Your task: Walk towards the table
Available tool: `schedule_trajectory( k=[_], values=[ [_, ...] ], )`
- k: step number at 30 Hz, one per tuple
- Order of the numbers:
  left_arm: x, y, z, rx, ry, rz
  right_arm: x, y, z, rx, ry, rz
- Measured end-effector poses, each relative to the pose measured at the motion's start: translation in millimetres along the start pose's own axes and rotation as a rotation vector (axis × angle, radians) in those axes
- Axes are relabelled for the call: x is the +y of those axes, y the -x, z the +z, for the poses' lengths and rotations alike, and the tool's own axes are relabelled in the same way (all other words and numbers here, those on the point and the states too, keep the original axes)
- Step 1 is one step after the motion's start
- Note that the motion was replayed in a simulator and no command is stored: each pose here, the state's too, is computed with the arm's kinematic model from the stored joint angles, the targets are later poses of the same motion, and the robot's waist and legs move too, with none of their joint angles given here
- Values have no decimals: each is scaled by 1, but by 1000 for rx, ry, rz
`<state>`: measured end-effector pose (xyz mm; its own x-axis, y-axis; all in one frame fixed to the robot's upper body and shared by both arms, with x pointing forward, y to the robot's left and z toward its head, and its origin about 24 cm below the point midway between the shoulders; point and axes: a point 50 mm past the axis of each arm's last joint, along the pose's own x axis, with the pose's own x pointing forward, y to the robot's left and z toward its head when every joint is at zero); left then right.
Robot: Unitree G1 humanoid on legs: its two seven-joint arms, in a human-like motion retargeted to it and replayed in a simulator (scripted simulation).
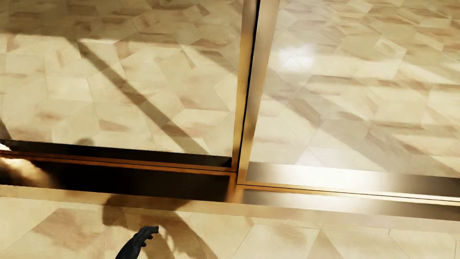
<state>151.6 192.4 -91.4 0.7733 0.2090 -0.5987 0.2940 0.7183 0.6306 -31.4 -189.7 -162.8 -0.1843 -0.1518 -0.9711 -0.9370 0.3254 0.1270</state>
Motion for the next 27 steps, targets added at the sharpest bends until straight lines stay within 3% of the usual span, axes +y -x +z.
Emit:
schedule_trajectory(
  k=[4, 8, 10, 12, 14, 18, 20, 22, 25, 27],
  values=[
    [-8, 17, -48, 232, 44, 6, -45, 6, -19, 109, 100, -286],
    [-28, 77, -147, 692, 28, -124, -142, 37, -51, 326, 317, -450],
    [-33, 113, -185, 935, -7, -157, -193, 65, -26, 331, 531, -621],
    [-35, 130, -199, 998, -157, -237, -232, 100, 22, 254, 722, -818],
    [-35, 122, -195, 937, -196, -292, -252, 139, 73, 115, 748, -1050],
    [-29, 67, -146, 667, -65, -230, -250, 217, 142, -263, 595, -1495],
    [-37, 46, -105, 465, -63, -203, -245, 235, 153, -435, 497, -1540],
    [-60, 41, -66, 301, -8, -258, -246, 234, 146, -466, 440, -1507],
    [-92, 51, -51, 310, 112, -374, -243, 186, 106, -292, 313, -1358],
    [-90, 53, -65, 346, -6, -425, -225, 135, 76, -170, 119, -1149]
  ],
)
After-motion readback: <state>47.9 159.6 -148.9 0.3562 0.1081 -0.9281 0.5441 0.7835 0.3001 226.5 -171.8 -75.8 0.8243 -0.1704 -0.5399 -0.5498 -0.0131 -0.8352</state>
